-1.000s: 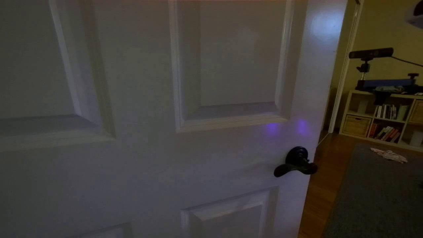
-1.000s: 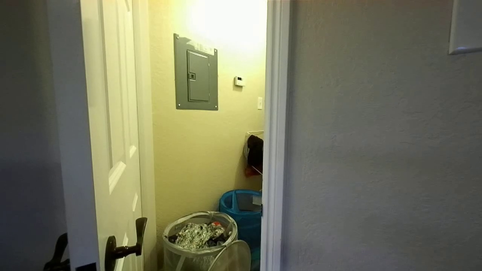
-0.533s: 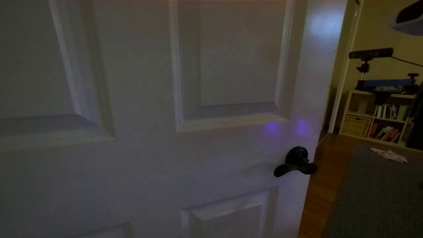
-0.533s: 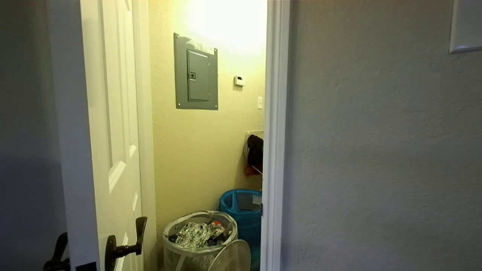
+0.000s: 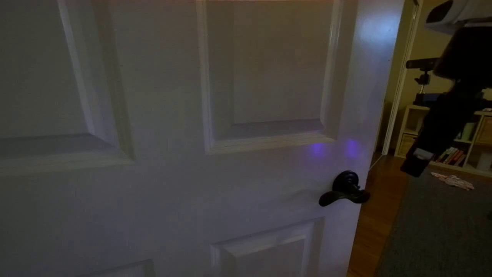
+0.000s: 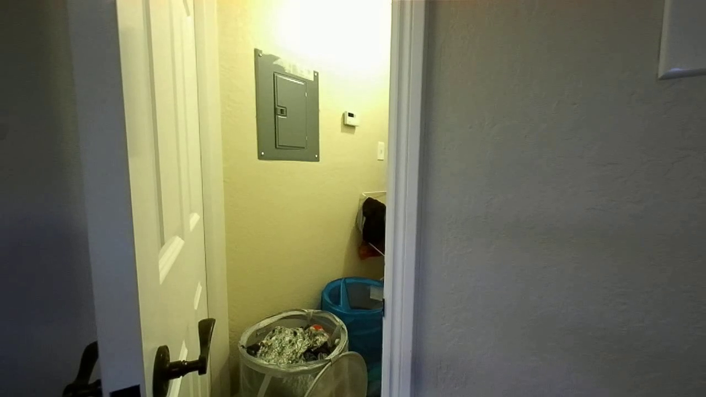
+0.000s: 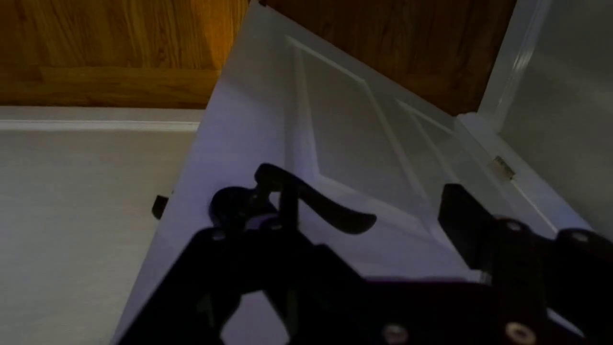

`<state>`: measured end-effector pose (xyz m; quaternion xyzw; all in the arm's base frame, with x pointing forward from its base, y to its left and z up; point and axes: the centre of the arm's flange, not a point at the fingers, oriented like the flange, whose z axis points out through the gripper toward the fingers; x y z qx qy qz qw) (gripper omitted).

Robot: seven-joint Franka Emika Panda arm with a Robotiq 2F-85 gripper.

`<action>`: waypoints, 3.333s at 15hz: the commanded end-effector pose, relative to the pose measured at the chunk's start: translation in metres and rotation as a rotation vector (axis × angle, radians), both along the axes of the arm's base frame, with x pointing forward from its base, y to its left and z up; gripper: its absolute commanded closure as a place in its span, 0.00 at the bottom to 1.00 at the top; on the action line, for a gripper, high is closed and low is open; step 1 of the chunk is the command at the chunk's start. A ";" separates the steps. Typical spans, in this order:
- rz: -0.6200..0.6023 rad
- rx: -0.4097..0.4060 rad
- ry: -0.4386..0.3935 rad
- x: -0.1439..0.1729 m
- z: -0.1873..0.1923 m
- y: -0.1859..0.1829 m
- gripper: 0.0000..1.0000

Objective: Close the open door

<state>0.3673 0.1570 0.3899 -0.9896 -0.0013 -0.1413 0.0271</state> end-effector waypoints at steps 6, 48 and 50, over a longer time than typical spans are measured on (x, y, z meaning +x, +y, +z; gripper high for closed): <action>-0.194 -0.120 -0.170 0.021 0.000 -0.008 0.86; -0.096 -0.089 -0.294 0.287 -0.018 -0.092 0.92; -0.085 -0.084 -0.298 0.299 -0.021 -0.094 0.92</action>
